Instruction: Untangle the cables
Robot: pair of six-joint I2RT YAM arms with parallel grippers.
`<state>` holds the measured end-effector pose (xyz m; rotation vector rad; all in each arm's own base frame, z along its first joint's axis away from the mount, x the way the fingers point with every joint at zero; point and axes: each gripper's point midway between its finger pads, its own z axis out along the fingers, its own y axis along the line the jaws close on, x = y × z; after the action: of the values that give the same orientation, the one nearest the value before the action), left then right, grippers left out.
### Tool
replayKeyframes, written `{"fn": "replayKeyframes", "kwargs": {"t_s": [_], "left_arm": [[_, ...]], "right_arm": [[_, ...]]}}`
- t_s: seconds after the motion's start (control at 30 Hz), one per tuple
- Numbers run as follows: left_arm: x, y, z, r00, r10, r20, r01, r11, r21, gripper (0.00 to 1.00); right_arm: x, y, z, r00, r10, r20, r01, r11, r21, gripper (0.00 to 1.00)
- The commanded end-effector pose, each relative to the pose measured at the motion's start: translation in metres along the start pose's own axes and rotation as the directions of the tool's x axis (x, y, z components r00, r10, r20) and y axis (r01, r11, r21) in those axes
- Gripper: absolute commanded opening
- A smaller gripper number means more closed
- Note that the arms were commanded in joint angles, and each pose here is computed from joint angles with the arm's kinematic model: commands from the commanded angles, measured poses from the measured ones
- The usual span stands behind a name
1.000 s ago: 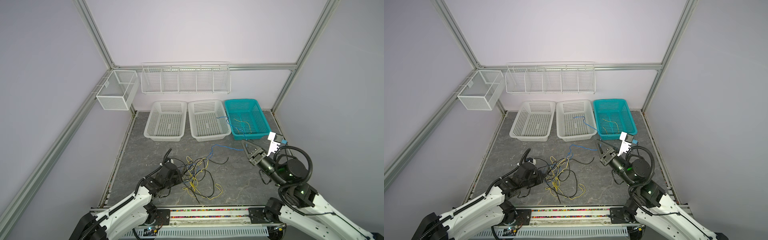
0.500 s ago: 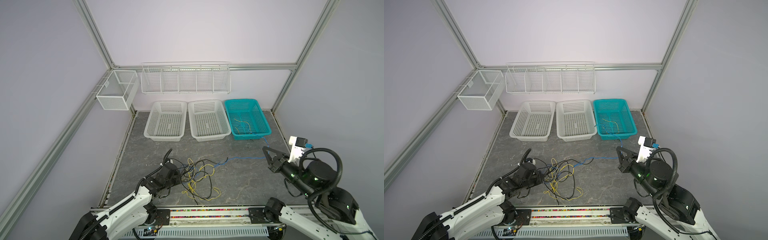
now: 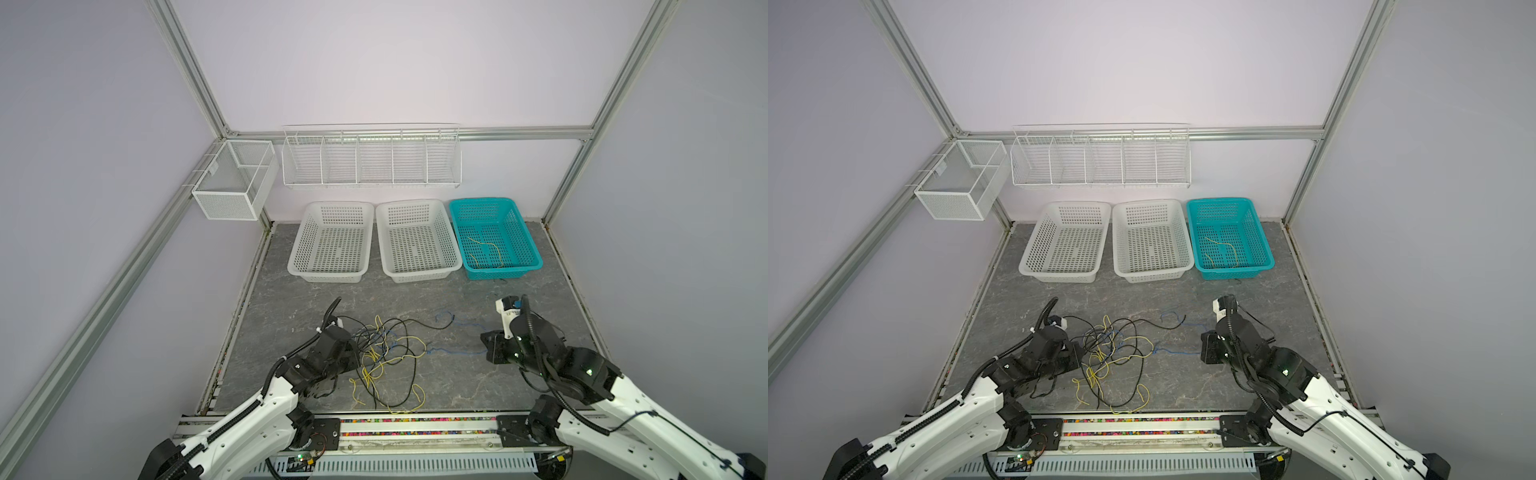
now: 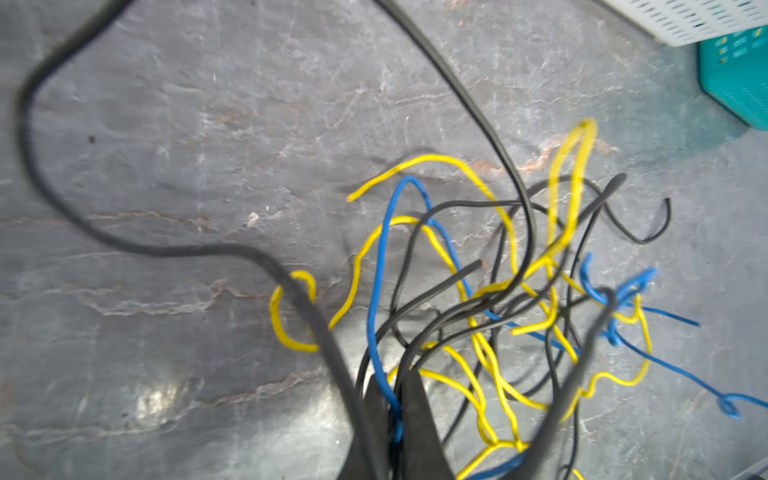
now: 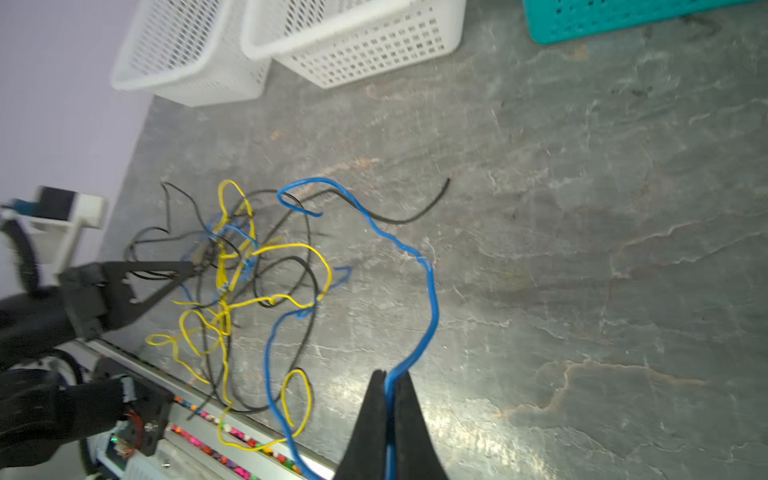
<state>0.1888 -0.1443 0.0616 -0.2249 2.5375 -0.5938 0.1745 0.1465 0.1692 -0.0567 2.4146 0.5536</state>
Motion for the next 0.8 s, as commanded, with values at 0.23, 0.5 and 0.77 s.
{"fn": "replayKeyframes", "kwargs": {"t_s": [0.23, 0.5, 0.77], "left_arm": [[-0.012, -0.014, -0.011, 1.0, 0.006, 0.01, -0.006, 1.0, 0.026, 0.0], [-0.011, -0.014, -0.013, 1.0, 0.006, -0.005, -0.005, 1.0, 0.017, 0.0], [-0.019, -0.023, -0.024, 1.0, 0.014, 0.009, -0.015, 0.999, 0.031, 0.0]], "right_arm": [[0.007, -0.026, 0.005, 0.999, 0.041, -0.013, -0.039, 0.989, 0.14, 0.5], [-0.001, 0.012, -0.01, 0.991, 0.135, 0.008, -0.134, 0.988, -0.08, 0.71], [0.024, 0.08, 0.009, 0.98, -0.185, -0.075, 0.169, 0.969, -0.182, 0.71]]}}
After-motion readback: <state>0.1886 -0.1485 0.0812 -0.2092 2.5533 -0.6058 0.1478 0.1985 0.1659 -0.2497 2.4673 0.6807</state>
